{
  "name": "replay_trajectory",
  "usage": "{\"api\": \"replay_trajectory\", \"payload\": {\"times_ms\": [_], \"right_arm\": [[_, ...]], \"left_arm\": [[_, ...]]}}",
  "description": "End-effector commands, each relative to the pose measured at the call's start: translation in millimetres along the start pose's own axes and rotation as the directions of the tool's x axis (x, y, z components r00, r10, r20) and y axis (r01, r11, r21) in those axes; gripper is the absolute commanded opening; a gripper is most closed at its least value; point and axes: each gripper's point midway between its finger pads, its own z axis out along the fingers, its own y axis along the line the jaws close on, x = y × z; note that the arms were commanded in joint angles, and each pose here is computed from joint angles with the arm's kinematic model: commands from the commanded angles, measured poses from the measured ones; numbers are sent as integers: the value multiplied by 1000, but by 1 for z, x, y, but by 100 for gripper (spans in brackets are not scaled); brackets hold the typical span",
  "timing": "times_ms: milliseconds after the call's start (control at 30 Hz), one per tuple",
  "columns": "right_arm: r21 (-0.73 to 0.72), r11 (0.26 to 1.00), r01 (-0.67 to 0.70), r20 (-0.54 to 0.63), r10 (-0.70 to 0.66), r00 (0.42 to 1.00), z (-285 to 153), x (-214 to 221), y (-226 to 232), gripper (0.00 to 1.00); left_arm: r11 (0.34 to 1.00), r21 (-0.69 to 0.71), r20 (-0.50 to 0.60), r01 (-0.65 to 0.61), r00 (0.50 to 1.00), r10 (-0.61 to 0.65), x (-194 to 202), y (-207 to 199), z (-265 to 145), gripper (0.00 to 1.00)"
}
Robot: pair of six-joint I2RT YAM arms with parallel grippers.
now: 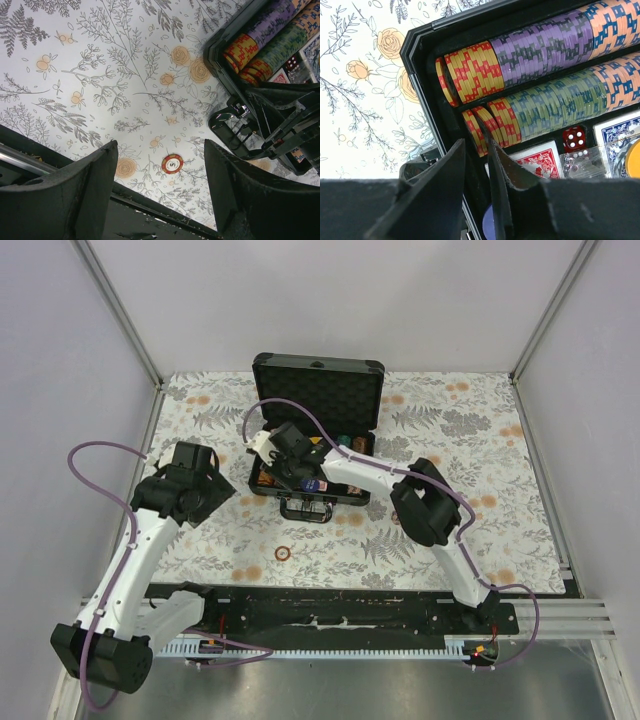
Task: Pack up texas hold em set
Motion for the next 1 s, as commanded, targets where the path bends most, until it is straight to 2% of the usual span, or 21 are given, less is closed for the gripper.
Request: {"api": "replay_trajectory", "payload": {"times_ms": [0,133,533,700,833,967], "right_arm": [[94,996,-2,26,-1,1000,1,-13,-22,34],[136,991,-12,38,7,999,-5,-19,-28,38],[175,980,-98,141,73,987,-44,-56,-34,40],[147,976,-160,194,131,972,-67,-71,-28,45],[99,973,-210,220,185,958,-86,-75,-18,53],[89,961,-263,223,238,945,-99,-71,-14,54]], "left_arm": [[1000,-10,34,-24,999,24,-5,7,-2,76],[1000,-7,35,-26,999,27,-5,7,-2,76],[999,17,21,-44,999,44,-2,4,-3,76],[993,71,-36,-91,995,93,11,-2,2,76],[986,121,-95,-116,987,128,27,-7,7,76],[971,192,-163,-143,971,175,45,-16,14,76]]}}
